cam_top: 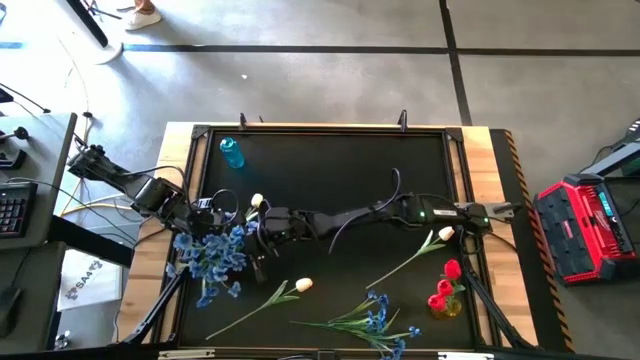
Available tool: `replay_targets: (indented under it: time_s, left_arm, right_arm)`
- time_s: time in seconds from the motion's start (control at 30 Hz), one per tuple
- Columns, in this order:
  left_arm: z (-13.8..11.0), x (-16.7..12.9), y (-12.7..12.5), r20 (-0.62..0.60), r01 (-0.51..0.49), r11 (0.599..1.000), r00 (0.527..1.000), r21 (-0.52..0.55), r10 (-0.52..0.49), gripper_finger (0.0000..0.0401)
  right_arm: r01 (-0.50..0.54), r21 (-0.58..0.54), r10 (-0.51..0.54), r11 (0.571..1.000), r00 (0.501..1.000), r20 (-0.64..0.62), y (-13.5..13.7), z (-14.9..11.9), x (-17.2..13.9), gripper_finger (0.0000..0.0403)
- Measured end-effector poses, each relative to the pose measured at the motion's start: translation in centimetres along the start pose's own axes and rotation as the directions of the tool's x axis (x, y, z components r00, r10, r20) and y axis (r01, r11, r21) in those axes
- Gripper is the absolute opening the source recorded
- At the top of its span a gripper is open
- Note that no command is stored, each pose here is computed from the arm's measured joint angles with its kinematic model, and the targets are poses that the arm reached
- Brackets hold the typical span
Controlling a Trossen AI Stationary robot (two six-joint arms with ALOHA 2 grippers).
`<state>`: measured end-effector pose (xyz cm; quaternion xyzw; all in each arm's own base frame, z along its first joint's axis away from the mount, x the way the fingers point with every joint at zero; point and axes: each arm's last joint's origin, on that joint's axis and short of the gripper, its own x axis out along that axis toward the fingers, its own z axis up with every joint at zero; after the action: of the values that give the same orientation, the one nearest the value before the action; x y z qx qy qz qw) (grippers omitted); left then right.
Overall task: Sort flowers into vase by color
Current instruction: Put the top blue flowers into the red vase
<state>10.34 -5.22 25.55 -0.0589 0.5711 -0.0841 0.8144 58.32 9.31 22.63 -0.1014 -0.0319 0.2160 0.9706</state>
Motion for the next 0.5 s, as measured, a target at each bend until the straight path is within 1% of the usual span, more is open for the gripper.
replay_targets:
  time_s: [0.17,0.23,0.3,0.4,0.5]
  left_arm:
    - [0.0,0.0,0.0,0.0,0.0,1.0,1.0,-0.004,0.0,0.0259]
    - [0.0,0.0,0.0,0.0,0.0,1.0,1.0,-0.004,0.0,0.0259]
    - [-0.01,0.0,0.0,-0.001,0.0,1.0,1.0,-0.005,0.0,0.0259]
    - [-0.01,0.0,0.0,-0.001,0.0,1.0,1.0,-0.008,0.0,0.0259]
    - [-0.01,0.0,0.0,-0.001,0.0,1.0,1.0,-0.012,0.0,0.0259]
  right_arm:
    - [-0.006,0.01,0.006,1.0,1.0,0.0,0.04,0.0,0.01,0.0001]
    - [-0.042,0.024,0.042,0.999,0.999,0.008,0.14,0.02,0.0,0.0001]
    - [-0.055,0.03,0.055,0.998,0.998,0.01,0.18,0.03,0.0,0.0005]
    - [-0.056,0.033,0.056,0.998,0.998,0.01,0.17,0.01,-0.01,0.0028]
    - [-0.056,0.029,0.056,0.998,0.998,0.011,0.17,0.02,-0.01,0.0062]
